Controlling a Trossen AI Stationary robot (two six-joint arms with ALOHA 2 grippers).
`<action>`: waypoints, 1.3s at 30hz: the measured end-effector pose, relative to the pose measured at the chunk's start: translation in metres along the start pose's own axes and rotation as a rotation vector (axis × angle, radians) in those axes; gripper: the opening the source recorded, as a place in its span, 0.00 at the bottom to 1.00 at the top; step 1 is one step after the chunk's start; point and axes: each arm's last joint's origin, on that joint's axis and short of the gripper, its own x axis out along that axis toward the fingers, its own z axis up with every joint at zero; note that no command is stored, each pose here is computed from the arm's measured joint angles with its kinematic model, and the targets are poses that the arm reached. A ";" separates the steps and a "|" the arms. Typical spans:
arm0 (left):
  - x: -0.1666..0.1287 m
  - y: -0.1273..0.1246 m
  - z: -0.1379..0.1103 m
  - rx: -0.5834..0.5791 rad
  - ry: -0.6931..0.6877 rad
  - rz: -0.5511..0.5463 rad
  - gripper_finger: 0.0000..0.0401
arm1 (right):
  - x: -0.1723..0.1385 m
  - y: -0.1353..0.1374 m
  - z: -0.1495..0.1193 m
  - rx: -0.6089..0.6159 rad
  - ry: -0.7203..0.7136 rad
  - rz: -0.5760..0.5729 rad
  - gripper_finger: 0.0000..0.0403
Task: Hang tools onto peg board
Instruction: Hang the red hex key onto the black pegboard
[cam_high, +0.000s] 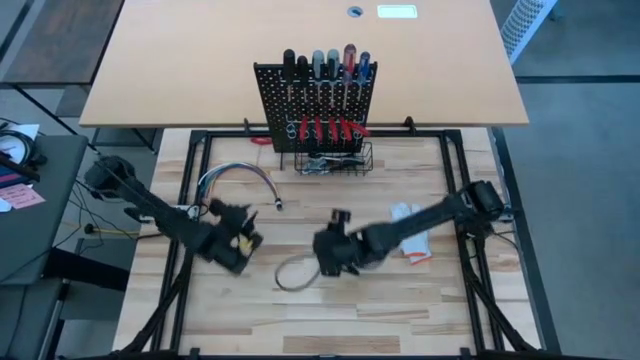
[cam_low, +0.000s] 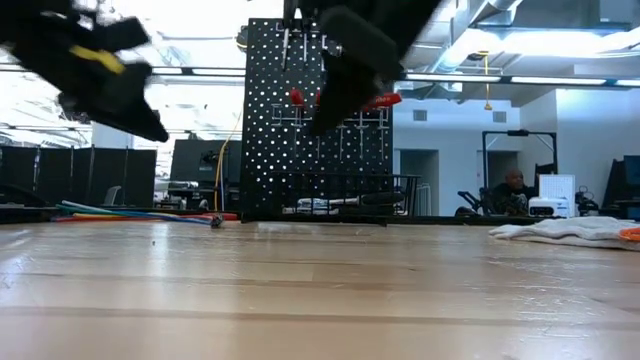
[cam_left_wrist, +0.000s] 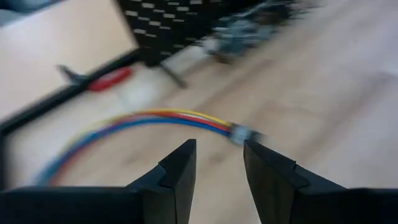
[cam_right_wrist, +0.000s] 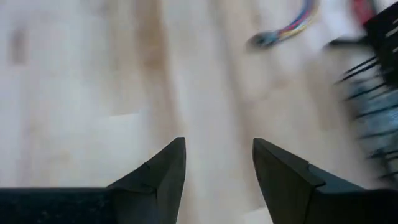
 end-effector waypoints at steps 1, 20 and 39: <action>0.008 0.004 0.006 0.010 0.006 0.041 0.32 | 0.001 0.011 -0.009 0.029 -0.007 0.015 0.47; 0.146 0.094 0.053 -0.179 0.155 0.261 0.40 | -0.007 0.070 -0.050 0.148 -0.197 0.164 0.46; 0.172 0.145 0.036 -0.329 0.141 0.246 0.41 | -0.005 0.067 -0.043 0.160 -0.238 0.170 0.46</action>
